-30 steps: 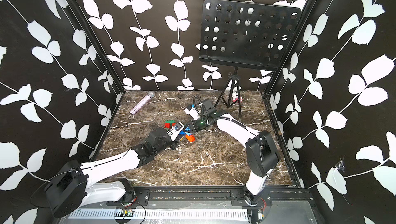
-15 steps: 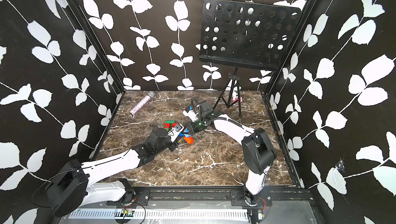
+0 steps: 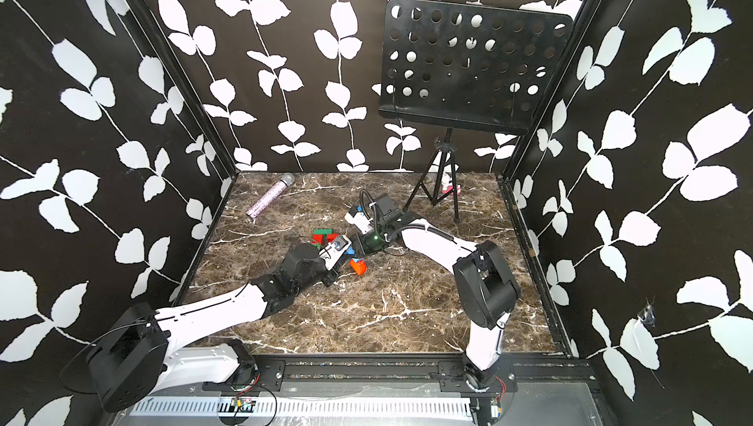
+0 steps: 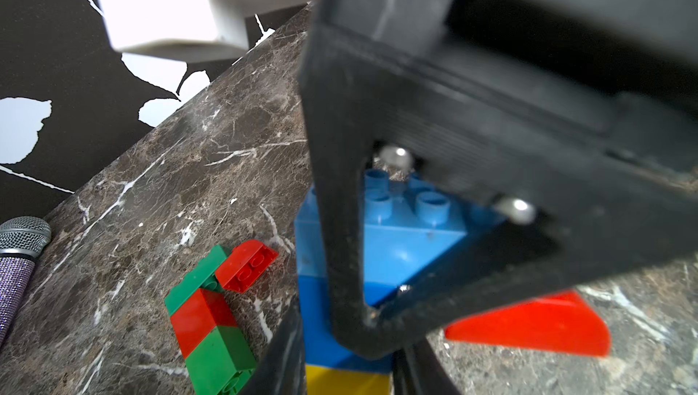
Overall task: Assemble the letter r with lego
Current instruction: Adjust the lego brick.
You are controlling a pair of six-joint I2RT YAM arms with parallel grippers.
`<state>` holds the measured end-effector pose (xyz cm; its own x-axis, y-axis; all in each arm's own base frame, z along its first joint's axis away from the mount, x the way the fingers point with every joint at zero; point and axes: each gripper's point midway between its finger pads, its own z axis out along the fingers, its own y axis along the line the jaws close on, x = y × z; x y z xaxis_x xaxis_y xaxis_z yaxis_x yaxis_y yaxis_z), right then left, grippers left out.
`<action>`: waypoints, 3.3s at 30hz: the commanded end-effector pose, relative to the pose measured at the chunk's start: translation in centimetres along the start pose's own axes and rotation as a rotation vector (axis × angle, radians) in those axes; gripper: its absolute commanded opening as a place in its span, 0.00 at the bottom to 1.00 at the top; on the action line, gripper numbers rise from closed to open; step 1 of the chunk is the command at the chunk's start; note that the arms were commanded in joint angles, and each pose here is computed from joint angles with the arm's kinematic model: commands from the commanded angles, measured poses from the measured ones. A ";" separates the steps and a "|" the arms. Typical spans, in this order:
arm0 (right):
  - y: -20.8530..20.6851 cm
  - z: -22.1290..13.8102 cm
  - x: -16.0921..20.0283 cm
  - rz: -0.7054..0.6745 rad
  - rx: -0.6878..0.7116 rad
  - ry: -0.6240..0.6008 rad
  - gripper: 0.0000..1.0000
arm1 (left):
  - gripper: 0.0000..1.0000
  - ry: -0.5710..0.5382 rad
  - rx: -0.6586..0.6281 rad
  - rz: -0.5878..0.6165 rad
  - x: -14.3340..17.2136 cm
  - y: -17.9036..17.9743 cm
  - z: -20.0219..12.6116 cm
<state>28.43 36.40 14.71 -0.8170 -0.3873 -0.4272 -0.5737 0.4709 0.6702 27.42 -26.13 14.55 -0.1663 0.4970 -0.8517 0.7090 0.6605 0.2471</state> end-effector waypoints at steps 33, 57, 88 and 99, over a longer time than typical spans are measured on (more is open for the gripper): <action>4.3 -3.8 -3.9 -0.076 -0.102 -0.086 0.49 | 0.27 -0.251 0.041 -0.020 -6.0 -0.5 -1.3; 3.9 -7.2 -7.4 -0.123 -0.042 -0.227 0.65 | 0.27 -0.218 0.059 -0.011 -5.3 -1.0 -0.4; 3.8 -14.9 -7.0 -0.202 0.165 -0.447 0.00 | 0.31 -0.156 0.014 -0.010 -4.3 -0.1 -0.5; 1.7 -11.7 -5.1 -0.133 0.111 -0.391 0.00 | 0.31 -0.166 0.029 -0.010 -5.0 -0.3 -0.3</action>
<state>31.81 29.00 24.06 -0.7105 -0.1586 -0.6856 -0.6344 0.5661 0.5265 27.53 -27.98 17.08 -0.0816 0.4257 -0.9012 0.7275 0.6435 0.2381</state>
